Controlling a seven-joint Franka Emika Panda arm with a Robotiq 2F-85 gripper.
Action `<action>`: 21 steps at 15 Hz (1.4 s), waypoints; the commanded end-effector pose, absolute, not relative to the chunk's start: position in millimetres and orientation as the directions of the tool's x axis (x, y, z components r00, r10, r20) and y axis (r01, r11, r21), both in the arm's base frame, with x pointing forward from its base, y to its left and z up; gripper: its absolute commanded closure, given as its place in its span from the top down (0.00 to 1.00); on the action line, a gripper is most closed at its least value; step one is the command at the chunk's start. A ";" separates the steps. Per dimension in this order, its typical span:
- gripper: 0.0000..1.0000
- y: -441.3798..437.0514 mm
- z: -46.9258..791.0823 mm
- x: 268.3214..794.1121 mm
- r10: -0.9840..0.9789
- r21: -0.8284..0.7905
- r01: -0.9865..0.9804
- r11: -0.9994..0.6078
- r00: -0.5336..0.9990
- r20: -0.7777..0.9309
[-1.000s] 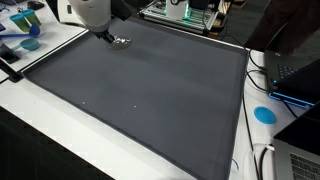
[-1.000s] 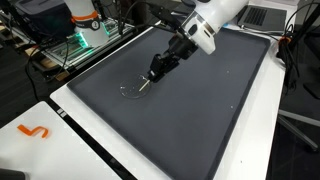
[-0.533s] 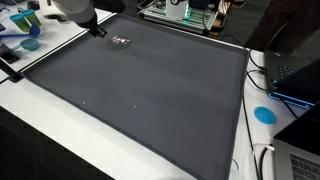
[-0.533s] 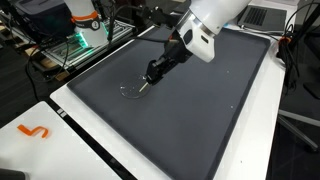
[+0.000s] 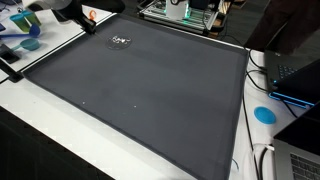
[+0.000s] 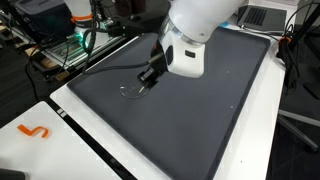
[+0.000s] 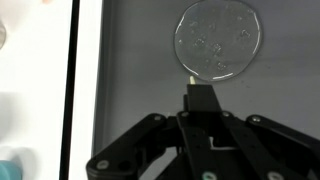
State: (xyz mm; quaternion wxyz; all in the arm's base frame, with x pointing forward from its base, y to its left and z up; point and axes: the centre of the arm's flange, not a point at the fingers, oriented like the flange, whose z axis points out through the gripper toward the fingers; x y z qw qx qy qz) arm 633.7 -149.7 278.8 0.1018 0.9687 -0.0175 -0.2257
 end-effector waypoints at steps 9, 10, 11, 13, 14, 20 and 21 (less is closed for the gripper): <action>0.04 -235.8 279.4 606.1 0.174 -0.330 0.071 -0.941 0.940 -0.294; 0.04 -240.7 278.5 603.1 0.190 -0.361 0.084 -0.929 0.944 -0.269; 0.04 -244.5 277.1 601.0 0.203 -0.384 0.095 -0.918 0.947 -0.250; 0.04 -252.5 274.4 595.5 0.230 -0.433 0.122 -0.893 0.951 -0.206; 0.04 -255.9 273.2 592.9 0.236 -0.451 0.130 -0.883 0.953 -0.188; 0.04 -269.4 261.0 573.5 0.290 -0.574 0.209 -0.791 0.956 -0.052; 0.04 -271.1 258.5 570.6 0.300 -0.589 0.226 -0.776 0.953 -0.030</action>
